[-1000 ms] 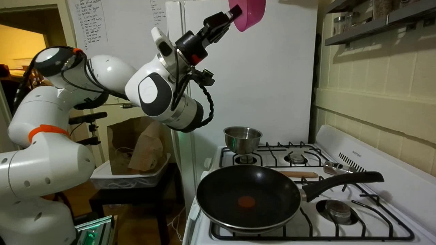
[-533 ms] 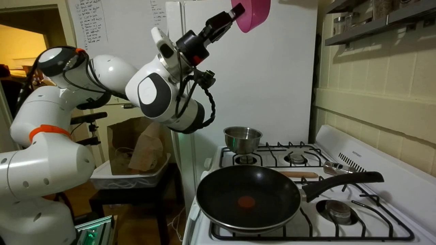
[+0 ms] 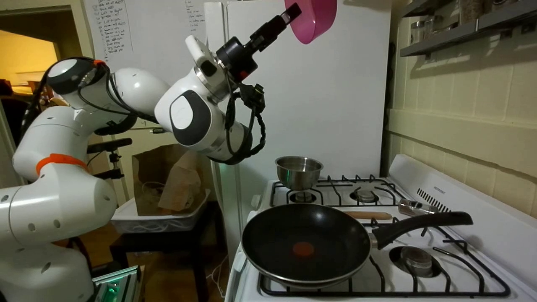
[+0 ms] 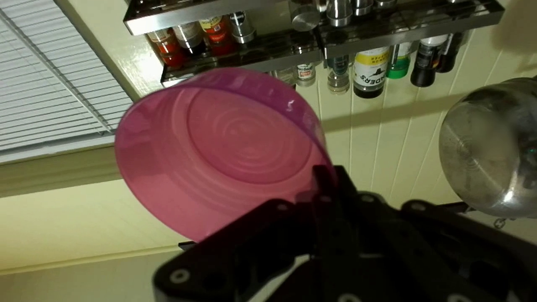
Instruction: Pour the contents from the purple bowl into the pan then move the purple bowl to the left.
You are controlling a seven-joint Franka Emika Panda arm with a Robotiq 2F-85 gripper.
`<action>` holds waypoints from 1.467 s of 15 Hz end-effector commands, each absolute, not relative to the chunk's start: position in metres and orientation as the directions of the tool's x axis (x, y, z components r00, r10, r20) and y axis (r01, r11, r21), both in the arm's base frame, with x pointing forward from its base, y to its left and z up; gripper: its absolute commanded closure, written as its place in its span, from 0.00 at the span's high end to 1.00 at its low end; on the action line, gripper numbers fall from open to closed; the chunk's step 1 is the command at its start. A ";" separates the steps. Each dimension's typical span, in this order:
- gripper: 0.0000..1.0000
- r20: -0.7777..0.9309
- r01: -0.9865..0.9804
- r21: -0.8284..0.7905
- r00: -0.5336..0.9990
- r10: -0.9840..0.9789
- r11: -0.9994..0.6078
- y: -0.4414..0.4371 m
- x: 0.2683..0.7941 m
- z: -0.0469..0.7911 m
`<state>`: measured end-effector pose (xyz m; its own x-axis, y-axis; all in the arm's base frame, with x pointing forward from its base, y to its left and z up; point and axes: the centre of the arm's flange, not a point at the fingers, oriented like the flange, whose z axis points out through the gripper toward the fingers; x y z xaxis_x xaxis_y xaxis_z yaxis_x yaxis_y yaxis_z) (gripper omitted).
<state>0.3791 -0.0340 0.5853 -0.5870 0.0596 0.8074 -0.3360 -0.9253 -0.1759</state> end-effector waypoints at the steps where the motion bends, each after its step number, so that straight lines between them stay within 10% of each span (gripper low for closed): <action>1: 0.01 0.777 -0.285 -0.245 -0.630 -0.012 -0.927 -0.038 0.377 0.575; 9: 0.01 0.776 -0.247 -0.280 -0.627 -0.067 -0.928 -0.037 0.377 0.578; 22: 0.01 0.998 -0.142 0.054 -0.006 0.056 -0.988 -0.056 0.367 0.663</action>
<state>0.3721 -0.0407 0.6277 -0.1193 0.0195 0.9927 -0.2252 -0.9743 -0.0079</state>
